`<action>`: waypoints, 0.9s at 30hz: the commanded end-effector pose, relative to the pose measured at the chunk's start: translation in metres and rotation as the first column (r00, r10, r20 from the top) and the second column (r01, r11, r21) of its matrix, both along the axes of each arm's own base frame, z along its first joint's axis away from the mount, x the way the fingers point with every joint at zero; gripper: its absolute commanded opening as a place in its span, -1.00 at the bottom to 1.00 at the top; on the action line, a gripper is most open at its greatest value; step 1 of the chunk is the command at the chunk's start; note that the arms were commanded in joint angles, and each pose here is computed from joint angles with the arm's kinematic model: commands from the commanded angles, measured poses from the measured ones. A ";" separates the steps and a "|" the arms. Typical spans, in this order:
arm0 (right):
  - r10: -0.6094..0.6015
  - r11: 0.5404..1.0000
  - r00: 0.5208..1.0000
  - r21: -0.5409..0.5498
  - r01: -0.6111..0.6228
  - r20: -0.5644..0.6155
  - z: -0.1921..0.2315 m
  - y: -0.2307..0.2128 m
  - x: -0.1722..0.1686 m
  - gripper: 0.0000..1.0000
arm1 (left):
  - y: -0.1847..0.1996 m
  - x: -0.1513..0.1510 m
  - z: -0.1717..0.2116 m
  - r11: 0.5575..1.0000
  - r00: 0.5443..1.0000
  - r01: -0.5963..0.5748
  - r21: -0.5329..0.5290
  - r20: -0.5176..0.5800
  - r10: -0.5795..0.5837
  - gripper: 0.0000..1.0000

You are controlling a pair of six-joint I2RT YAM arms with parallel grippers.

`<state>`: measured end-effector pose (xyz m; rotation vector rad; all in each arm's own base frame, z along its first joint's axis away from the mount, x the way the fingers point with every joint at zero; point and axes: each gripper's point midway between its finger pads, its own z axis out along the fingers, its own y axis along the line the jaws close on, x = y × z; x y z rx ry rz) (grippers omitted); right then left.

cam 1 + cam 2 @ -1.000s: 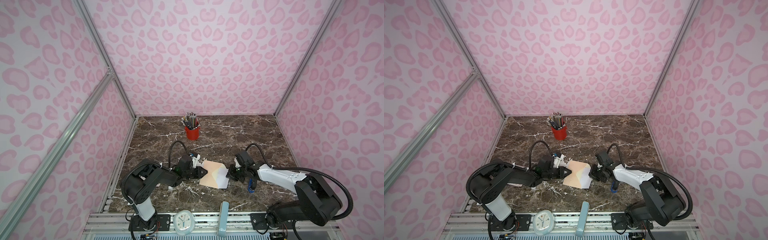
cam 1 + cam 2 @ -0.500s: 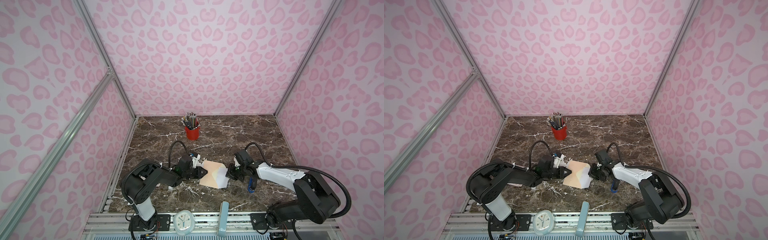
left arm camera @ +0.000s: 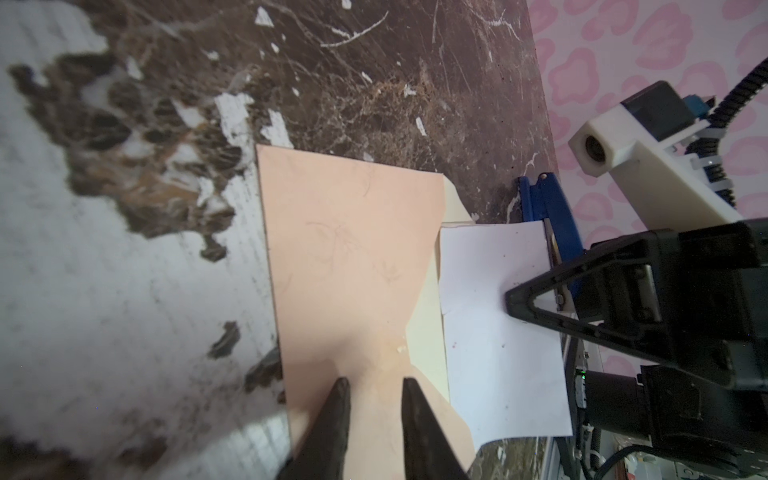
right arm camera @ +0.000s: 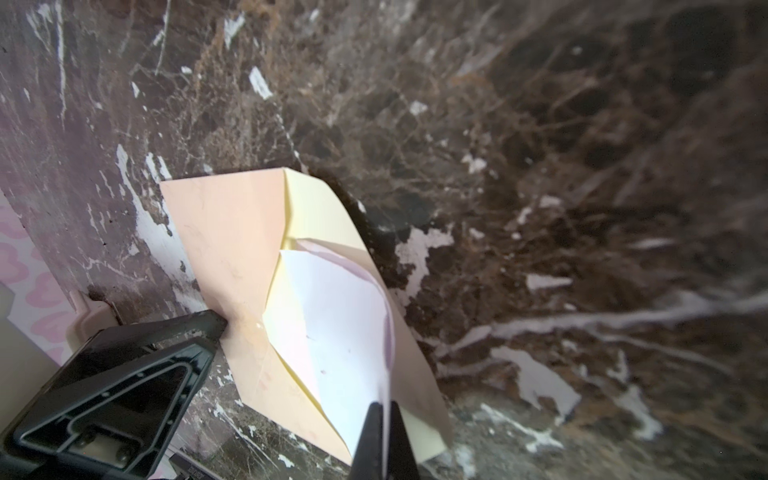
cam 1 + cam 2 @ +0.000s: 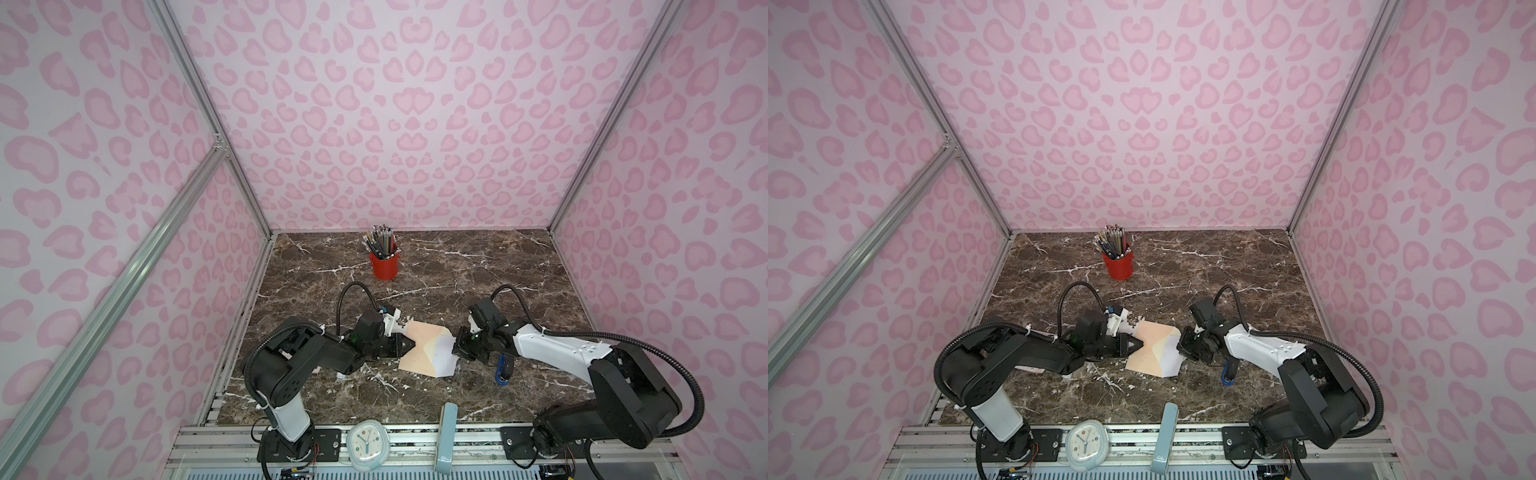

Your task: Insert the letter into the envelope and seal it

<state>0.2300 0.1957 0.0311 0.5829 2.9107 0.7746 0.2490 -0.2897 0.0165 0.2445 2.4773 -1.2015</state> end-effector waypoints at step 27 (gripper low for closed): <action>-0.029 0.999 0.991 -0.041 0.024 -0.131 -0.007 0.000 -0.007 -1.00 | 0.028 -0.023 -0.037 0.987 0.992 -0.013 0.160 -0.122 0.033 -0.47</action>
